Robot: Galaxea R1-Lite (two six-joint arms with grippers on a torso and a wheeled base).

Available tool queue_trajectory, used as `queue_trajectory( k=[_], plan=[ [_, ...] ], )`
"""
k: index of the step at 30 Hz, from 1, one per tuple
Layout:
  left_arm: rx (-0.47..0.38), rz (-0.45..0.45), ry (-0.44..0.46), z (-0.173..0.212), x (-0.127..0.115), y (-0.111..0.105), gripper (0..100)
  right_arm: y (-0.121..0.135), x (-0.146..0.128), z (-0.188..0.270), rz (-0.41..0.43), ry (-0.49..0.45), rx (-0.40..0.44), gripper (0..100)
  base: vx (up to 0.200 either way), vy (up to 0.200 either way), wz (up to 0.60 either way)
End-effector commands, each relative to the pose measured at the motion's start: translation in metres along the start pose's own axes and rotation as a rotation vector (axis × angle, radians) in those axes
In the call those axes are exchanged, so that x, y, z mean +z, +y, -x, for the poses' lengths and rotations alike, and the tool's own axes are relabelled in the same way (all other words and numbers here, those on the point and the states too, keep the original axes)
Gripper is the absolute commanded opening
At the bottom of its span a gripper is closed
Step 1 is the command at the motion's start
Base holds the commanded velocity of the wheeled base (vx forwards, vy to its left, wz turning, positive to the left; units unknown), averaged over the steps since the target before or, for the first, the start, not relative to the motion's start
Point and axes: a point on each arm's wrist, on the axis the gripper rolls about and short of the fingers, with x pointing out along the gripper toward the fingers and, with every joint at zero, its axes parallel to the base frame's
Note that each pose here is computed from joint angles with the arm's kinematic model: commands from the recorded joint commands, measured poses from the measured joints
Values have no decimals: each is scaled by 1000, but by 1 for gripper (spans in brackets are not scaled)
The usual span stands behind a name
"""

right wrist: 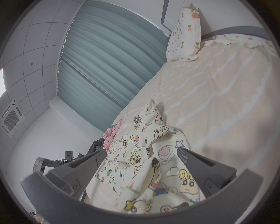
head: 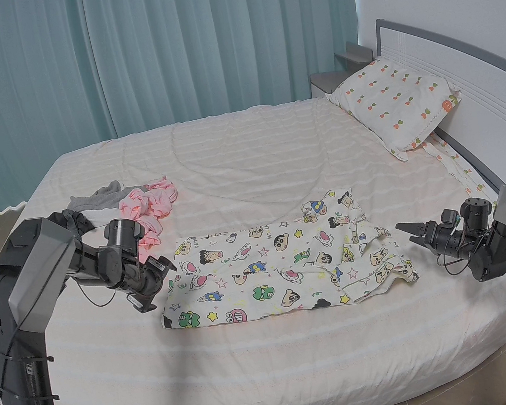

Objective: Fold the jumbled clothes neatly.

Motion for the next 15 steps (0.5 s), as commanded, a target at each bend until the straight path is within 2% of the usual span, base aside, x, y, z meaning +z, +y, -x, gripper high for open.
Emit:
queue_trajectory(
  k=[1,2,3,6,9,12,15],
  plan=[
    [-127,19,94,94,-6,21,100,61,4,73,29,-77,-22,100,0,0,0],
    [-132,19,95,96,-6,24,100,63,2,77,26,-76,-25,100,0,0,0],
    [-171,30,81,110,-11,37,100,80,-10,96,15,-76,-52,100,0,0,0],
    [-236,39,59,128,-29,56,100,101,-34,112,5,-63,-91,100,0,0,0],
    [-304,81,51,139,-43,71,100,106,-53,123,-28,-25,-149,100,0,0,0],
    [-342,141,80,142,-53,81,100,104,-60,126,-52,-6,-177,100,0,0,0],
    [-346,151,92,142,-57,86,100,102,-61,126,-58,-5,-182,100,200,0,0]
  ],
)
